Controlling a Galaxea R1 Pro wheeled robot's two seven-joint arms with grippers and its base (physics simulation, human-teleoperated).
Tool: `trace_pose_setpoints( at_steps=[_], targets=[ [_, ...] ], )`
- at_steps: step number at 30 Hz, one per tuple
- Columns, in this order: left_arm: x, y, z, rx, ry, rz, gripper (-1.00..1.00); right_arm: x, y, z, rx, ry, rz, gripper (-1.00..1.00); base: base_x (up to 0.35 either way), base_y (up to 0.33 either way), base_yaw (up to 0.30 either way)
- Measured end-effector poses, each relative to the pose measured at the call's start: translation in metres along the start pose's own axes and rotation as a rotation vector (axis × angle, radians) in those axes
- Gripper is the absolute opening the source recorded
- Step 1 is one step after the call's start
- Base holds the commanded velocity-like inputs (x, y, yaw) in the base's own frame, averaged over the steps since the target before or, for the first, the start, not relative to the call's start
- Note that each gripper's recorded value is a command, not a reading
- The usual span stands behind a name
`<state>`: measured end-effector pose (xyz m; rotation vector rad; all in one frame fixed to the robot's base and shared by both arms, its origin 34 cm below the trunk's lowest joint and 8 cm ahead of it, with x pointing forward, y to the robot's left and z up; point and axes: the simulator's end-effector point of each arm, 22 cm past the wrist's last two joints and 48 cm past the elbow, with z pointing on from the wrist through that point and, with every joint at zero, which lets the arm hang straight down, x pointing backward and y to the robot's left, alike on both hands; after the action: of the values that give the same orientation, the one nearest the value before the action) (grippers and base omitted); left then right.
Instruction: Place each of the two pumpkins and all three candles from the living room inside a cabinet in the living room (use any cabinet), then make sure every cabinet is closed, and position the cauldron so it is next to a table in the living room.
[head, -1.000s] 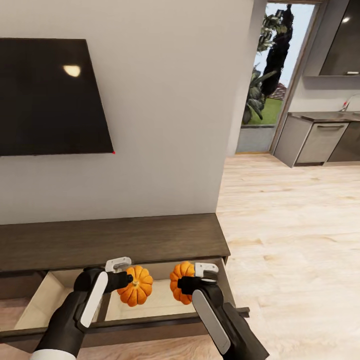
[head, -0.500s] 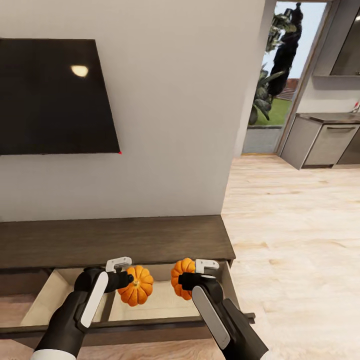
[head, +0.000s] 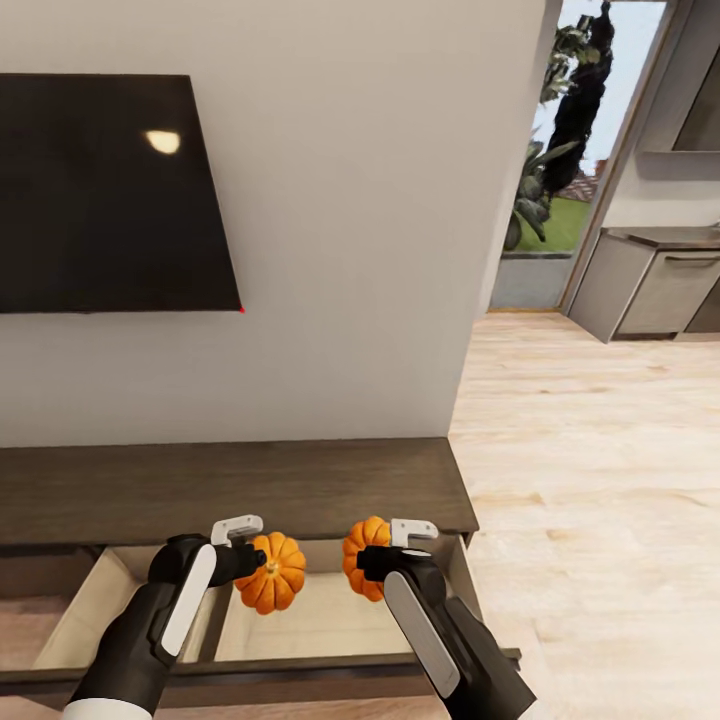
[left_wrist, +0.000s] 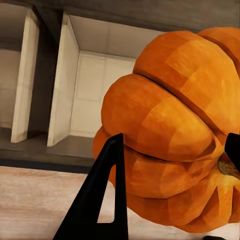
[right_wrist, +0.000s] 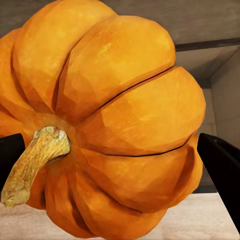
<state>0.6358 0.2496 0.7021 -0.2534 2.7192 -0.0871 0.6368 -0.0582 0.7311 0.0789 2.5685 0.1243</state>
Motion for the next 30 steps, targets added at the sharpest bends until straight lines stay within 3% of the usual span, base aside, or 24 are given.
trace_pose_setpoints(
  at_steps=[14,30],
  targets=[
    [0.000,0.001,0.000,-0.003,-0.001,0.000,-1.00,0.001,0.002,0.000,-0.009,0.004,0.002,-1.00,0.043,0.031,0.000],
    [0.007,0.002,0.024,-0.012,-0.019,0.006,-1.00,0.017,-0.003,0.022,0.001,0.008,-0.004,-1.00,0.000,0.000,0.000]
  ],
)
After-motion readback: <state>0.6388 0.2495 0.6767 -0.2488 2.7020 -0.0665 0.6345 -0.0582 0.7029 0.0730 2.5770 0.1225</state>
